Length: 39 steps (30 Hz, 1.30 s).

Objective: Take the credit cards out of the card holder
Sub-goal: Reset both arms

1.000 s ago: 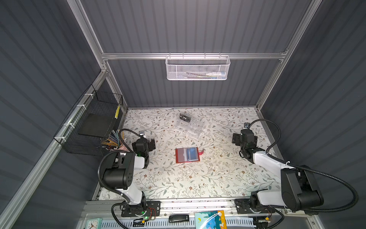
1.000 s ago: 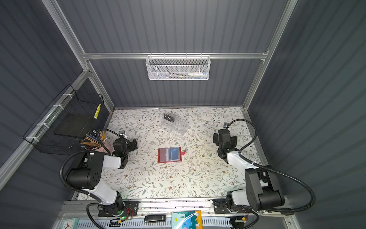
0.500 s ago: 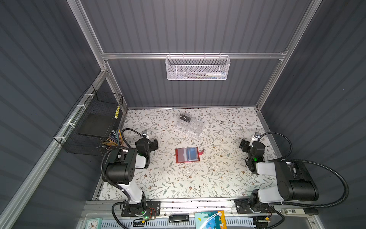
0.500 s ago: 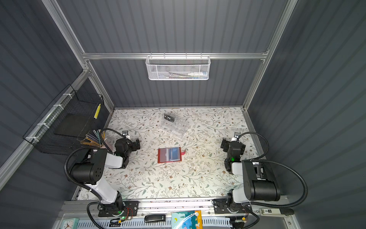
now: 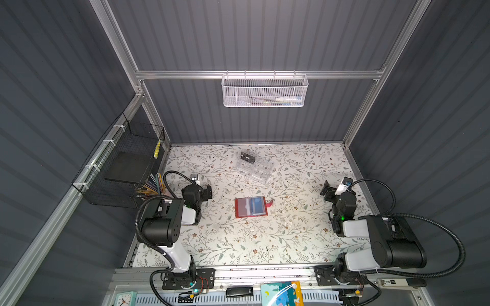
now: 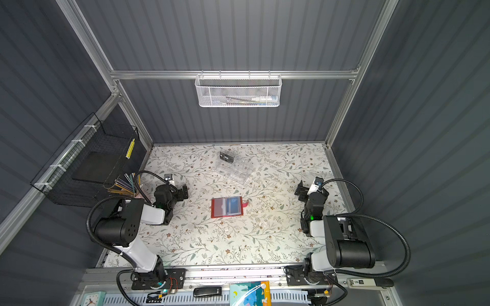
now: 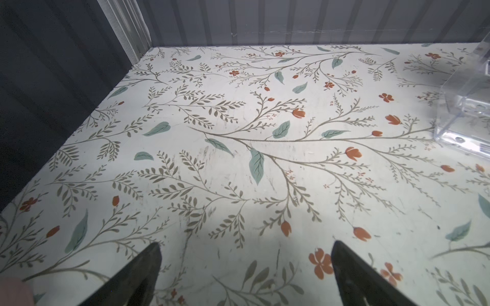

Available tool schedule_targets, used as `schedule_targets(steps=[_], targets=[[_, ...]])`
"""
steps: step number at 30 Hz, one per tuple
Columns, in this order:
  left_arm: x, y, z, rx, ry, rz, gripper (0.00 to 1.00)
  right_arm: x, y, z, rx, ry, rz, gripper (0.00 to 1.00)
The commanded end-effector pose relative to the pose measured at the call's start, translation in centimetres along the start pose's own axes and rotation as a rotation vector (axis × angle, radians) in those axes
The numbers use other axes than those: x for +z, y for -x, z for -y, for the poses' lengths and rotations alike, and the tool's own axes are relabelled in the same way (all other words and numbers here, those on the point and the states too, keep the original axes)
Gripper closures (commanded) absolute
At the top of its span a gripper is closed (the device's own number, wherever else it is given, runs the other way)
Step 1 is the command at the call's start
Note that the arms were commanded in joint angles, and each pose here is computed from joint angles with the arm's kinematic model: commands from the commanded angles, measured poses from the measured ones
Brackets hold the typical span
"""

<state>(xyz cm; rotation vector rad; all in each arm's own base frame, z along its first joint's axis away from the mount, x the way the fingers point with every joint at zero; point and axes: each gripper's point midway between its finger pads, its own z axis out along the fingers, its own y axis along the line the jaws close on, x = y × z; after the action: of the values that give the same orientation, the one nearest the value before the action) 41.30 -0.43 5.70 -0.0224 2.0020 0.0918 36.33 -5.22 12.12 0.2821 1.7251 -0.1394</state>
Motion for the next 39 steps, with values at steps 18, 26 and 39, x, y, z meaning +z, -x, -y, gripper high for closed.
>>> schedule_targets(steps=[18, 26, 39], targets=[[0.2, 0.9, 0.2, 0.018, 0.001, 0.027, 0.0, 0.4, 0.5, -0.2, 0.009, 0.023, -0.001, 0.01], [0.2, 0.9, 0.2, 0.018, 0.0, 0.026, 0.0, 1.3, 0.2, -1.2, -0.013, 0.061, -0.048, 0.01], [0.2, 0.9, 0.2, 0.019, -0.001, 0.026, 0.0, 1.2, 0.2, -0.6, -0.004, 0.022, -0.041, 0.01]])
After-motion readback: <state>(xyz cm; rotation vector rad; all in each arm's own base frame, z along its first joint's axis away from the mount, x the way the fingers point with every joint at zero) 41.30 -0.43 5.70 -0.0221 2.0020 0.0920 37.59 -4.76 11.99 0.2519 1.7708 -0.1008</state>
